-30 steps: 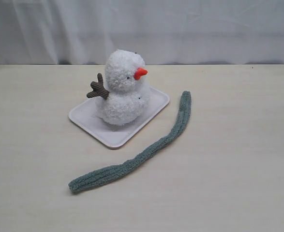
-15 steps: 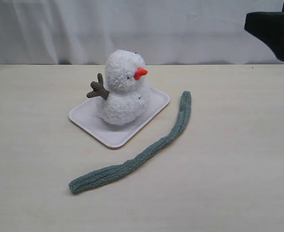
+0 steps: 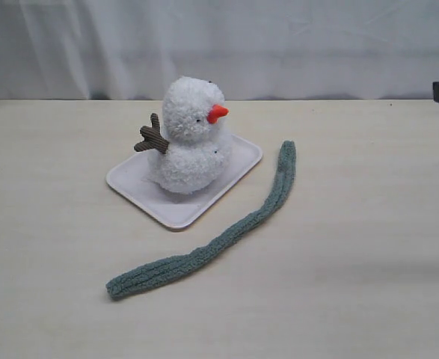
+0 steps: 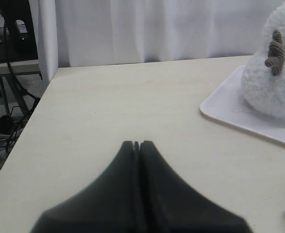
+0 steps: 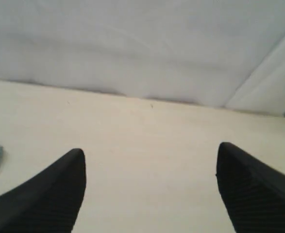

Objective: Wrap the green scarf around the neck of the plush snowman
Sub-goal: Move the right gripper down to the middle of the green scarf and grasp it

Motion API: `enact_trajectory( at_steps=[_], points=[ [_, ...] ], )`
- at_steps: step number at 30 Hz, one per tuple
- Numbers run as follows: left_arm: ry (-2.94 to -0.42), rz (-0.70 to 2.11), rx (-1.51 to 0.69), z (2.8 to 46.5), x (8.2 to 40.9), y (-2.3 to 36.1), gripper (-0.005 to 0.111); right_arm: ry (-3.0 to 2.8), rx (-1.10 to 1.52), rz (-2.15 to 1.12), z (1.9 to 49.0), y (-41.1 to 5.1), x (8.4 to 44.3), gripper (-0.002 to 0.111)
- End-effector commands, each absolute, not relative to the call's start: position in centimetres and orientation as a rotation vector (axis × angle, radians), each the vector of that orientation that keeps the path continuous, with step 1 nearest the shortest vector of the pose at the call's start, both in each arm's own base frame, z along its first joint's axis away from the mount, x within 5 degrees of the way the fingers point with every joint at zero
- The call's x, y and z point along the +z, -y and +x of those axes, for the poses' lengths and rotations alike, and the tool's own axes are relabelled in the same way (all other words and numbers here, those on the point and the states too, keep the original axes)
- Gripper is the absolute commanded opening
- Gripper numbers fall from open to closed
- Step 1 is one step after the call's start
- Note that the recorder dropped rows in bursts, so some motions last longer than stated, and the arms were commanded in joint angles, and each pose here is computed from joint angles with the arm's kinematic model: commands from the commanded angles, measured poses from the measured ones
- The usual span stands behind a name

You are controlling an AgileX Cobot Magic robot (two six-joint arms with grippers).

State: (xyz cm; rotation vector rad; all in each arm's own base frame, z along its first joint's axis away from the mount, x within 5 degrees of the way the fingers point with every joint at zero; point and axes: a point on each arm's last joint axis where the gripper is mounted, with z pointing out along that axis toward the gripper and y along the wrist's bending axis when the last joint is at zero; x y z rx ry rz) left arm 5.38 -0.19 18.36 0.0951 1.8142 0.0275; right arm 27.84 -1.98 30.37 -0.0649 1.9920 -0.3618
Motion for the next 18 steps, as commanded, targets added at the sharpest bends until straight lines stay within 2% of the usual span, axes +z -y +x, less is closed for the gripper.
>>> enact_trajectory(
  at_steps=[1, 3, 5, 12, 18],
  points=[
    [-1.804, 0.099, 0.022, 5.4, 18.4, 0.2, 0.0, -2.377, -0.546, -0.038, 29.4, 3.4, 28.8, 0.07],
    [-1.804, 0.099, 0.022, 5.4, 18.4, 0.2, 0.0, -2.482, -0.477, -0.003, 30.0, 3.0, 28.6, 0.07],
    [-1.804, 0.099, 0.022, 5.4, 18.4, 0.2, 0.0, -2.555, -0.367, -0.153, 30.5, 1.7, 28.2, 0.069],
    [-1.804, 0.099, 0.022, 5.4, 18.4, 0.2, 0.0, -2.345, -0.018, -1.276, 29.0, -6.7, 25.8, 0.067],
    [-1.804, 0.099, 0.022, 5.4, 18.4, 0.2, 0.0, -1.884, -0.12, -1.794, 26.4, -13.4, 23.8, 0.067]
  ],
)
